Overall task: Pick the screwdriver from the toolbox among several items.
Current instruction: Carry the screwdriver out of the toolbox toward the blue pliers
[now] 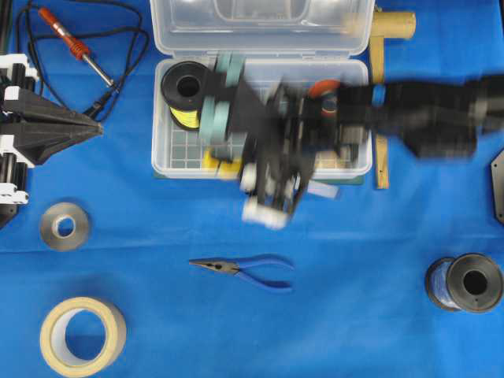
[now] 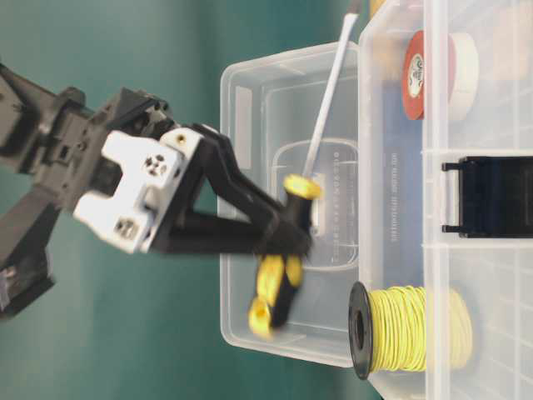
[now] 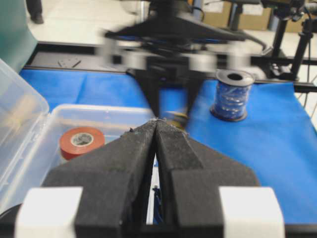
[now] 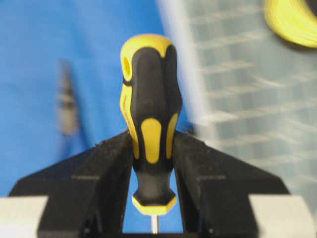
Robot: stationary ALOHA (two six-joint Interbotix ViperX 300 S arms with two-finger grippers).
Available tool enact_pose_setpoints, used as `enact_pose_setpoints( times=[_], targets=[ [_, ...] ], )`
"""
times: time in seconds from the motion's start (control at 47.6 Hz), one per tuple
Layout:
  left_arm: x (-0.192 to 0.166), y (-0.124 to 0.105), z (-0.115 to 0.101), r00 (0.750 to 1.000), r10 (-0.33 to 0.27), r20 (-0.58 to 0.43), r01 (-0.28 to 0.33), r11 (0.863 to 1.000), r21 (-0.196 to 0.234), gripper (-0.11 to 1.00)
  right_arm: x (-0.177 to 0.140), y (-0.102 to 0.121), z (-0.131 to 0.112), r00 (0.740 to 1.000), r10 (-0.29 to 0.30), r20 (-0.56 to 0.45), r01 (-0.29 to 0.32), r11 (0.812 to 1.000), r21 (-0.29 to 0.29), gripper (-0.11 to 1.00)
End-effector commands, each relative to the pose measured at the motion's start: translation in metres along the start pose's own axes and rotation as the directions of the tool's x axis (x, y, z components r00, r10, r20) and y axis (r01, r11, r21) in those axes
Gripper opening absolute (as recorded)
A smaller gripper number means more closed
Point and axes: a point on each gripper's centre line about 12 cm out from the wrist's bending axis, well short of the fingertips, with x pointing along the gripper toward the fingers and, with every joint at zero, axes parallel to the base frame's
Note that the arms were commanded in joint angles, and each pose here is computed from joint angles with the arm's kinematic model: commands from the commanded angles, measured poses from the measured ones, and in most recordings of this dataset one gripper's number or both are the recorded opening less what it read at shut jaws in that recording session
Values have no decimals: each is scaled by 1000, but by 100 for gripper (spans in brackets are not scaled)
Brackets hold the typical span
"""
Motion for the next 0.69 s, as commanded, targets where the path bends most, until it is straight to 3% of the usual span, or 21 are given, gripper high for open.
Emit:
enact_pose_setpoints(
  times=[0.0, 0.315, 0.672],
  targets=[
    [2, 0, 5, 1000, 1, 12, -1, 1000, 0, 0, 7, 22, 2, 999, 33, 43, -32, 999, -15, 25],
    [2, 0, 3, 1000, 2, 8, -2, 1000, -3, 0, 100, 46, -25, 997, -9, -81, 10, 1000, 5, 25],
    [1, 0, 2, 1000, 2, 6, -2, 1000, -3, 0, 133, 46, -36, 992, -26, -123, 31, 999, 42, 25]
  ],
)
